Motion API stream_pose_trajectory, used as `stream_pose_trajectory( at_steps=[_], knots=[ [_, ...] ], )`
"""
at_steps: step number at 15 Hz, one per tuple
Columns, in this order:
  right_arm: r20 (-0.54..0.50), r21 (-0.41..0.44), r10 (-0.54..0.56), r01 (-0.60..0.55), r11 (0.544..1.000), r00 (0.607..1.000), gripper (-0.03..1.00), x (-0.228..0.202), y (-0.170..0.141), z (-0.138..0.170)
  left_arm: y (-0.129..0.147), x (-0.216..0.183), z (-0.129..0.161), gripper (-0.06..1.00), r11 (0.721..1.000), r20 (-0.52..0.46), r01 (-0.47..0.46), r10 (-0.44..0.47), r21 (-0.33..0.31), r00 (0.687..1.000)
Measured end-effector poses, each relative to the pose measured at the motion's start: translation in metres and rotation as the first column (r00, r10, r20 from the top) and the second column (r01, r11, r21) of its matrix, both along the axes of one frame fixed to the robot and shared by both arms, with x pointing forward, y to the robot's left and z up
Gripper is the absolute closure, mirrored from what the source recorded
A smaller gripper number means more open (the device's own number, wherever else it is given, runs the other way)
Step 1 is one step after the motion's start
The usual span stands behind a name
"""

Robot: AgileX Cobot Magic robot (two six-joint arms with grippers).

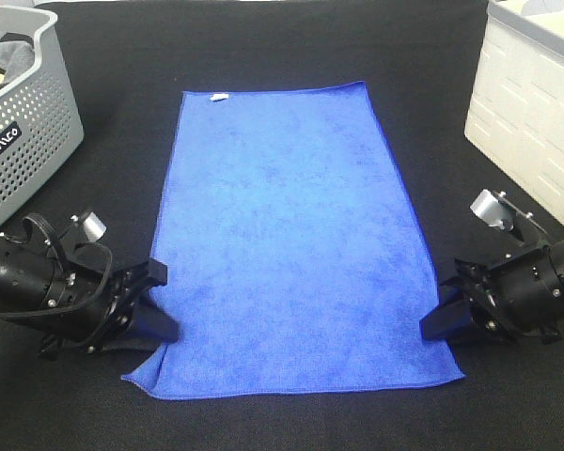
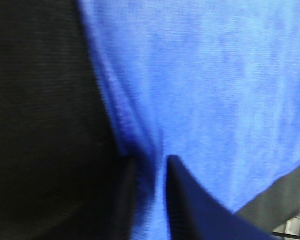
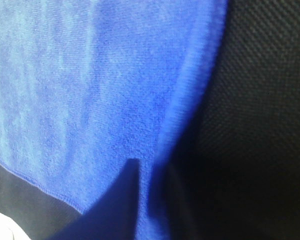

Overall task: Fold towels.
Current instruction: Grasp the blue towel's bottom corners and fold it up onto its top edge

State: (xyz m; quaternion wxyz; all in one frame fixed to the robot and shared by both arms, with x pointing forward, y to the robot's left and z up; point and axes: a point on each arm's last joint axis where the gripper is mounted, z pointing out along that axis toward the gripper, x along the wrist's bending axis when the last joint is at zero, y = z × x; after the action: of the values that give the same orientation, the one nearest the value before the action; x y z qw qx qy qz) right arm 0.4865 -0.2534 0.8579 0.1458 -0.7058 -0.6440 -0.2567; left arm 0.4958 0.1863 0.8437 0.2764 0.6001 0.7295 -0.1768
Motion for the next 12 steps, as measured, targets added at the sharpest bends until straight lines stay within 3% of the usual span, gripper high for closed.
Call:
stream_pose_trajectory(
  at_steps=[1,2,7,12],
  knots=[
    [-0.008,0.003,-0.019,0.019,1.000,1.000,0.92,0.000,0.000,0.000,0.001,0.000,-0.001,0.88,1.000,-0.003,0.002,-0.002,0.012,1.000],
    [-0.013,0.005,-0.029,0.029,1.000,1.000,0.97,0.000,0.000,0.000,0.001,0.000,-0.002,0.93,1.000,-0.002,0.006,-0.006,0.016,1.000],
    [-0.010,0.024,-0.041,0.041,0.999,0.999,0.97,-0.003,0.001,0.020,0.004,-0.005,0.023,0.94,0.994,0.027,0.083,-0.085,0.064,0.996],
    [-0.082,0.010,-0.018,0.019,1.000,0.997,0.97,-0.031,0.001,0.032,0.009,-0.023,0.053,0.94,0.982,0.019,0.166,-0.168,0.095,0.986]
  ],
)
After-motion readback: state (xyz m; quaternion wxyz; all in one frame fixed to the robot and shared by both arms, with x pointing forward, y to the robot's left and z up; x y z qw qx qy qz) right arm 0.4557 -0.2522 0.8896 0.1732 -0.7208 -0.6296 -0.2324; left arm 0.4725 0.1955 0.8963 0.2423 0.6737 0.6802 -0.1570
